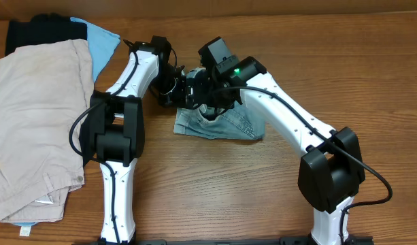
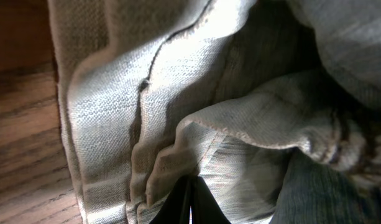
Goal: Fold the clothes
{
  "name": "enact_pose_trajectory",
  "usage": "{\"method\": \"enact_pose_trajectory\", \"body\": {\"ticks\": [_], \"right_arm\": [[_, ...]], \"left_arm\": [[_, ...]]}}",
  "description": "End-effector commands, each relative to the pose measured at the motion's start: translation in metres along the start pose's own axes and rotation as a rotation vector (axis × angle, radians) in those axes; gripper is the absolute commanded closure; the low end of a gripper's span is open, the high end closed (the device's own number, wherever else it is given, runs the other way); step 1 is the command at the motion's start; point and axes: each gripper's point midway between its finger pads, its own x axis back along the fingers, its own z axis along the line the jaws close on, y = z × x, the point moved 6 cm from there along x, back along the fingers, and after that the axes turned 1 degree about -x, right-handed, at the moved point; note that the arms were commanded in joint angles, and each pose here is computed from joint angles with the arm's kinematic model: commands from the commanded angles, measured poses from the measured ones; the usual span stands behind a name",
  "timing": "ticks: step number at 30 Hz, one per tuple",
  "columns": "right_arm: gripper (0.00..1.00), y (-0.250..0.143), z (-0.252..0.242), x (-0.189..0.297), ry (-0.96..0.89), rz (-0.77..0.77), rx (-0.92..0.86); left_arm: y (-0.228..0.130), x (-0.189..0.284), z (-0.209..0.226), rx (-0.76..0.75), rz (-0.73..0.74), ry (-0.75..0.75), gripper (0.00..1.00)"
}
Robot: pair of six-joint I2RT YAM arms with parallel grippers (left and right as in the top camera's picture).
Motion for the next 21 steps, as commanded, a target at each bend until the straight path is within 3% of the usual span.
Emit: {"method": "enact_pose_trajectory", "body": {"ticks": [1, 6, 7, 9, 11, 17, 21], "right_arm": [[0.09, 0.012, 0.019, 0.036, 0.085, -0.032, 0.002], [0.09, 0.025, 0.030, 0.095, 0.115, -0.110, 0.041], [0.09, 0.026, 0.032, 0.106, 0.121, -0.129, 0.049], [0.09, 0.030, 0.034, 0.132, 0.121, -0.177, 0.058], [0.09, 0.032, 0.030, 0.146, 0.102, -0.213, 0.051], [0.09, 0.030, 0.014, 0.139, 0.035, -0.183, 0.018], [0.15, 0.028, 0.007, 0.117, 0.005, -0.132, 0.003]], "left_arm": [[-0.001, -0.015, 0.027, 0.043, 0.019, 0.136, 0.96], [-0.002, 0.001, 0.035, 0.071, 0.029, 0.133, 0.96], [-0.002, 0.007, 0.036, 0.069, 0.032, 0.132, 0.92], [-0.002, 0.024, 0.039, 0.061, 0.035, 0.143, 0.71], [-0.001, 0.045, 0.043, 0.078, 0.024, 0.190, 0.59], [0.004, 0.127, 0.039, 0.080, -0.103, 0.323, 0.37], [0.004, 0.182, 0.024, 0.053, -0.255, 0.336, 0.34]]}}
